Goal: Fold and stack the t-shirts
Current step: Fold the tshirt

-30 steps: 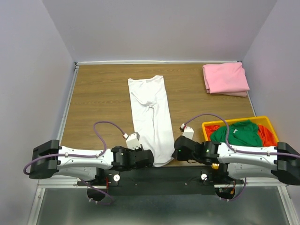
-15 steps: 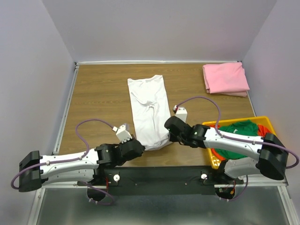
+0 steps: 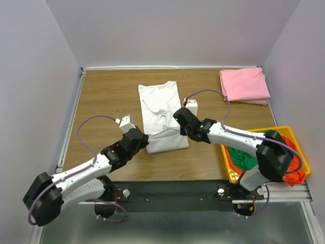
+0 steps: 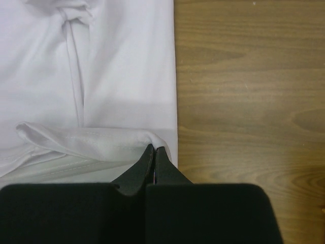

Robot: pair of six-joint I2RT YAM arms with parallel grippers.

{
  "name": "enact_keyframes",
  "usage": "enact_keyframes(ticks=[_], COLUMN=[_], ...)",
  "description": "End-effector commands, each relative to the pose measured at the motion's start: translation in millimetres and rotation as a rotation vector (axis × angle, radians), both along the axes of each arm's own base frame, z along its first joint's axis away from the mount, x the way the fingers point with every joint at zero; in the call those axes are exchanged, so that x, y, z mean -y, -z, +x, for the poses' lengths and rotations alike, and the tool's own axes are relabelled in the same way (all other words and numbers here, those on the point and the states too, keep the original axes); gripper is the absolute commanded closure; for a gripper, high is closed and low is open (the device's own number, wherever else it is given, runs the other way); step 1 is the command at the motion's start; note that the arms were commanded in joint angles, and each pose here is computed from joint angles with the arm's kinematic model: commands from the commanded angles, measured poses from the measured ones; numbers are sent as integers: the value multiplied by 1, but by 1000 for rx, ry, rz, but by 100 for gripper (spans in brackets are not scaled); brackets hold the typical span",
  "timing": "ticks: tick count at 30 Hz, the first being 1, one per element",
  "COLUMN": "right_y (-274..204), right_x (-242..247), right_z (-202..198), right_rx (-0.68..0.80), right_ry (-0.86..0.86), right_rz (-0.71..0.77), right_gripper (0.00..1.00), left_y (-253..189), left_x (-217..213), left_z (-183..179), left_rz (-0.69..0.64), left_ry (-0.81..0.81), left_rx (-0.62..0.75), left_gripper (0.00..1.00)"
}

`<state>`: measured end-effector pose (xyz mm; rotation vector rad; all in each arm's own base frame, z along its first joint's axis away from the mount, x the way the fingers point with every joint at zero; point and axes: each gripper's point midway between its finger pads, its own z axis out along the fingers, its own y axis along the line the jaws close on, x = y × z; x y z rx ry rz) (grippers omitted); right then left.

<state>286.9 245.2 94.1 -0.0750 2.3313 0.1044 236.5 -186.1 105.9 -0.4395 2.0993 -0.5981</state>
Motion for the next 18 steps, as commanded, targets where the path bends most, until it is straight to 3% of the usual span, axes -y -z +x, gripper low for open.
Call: enact_keyframes(ticks=[1,10,18], right_y=[-8,10,19], right_x=[1,2,1], right_z=[40,85,110], right_rx=[71,47,32], right_ry=[28,40,52], right_rz=[-49,-106,-113], right_gripper=[100,100,100], left_y=[-13,-16,6], left_x=[3,-12,-20], left_z=[27,78,105], left_rz=[72,134,183], left_ry=[69,95,105], left_rx=[95,147,95], left_gripper=[100,100,100])
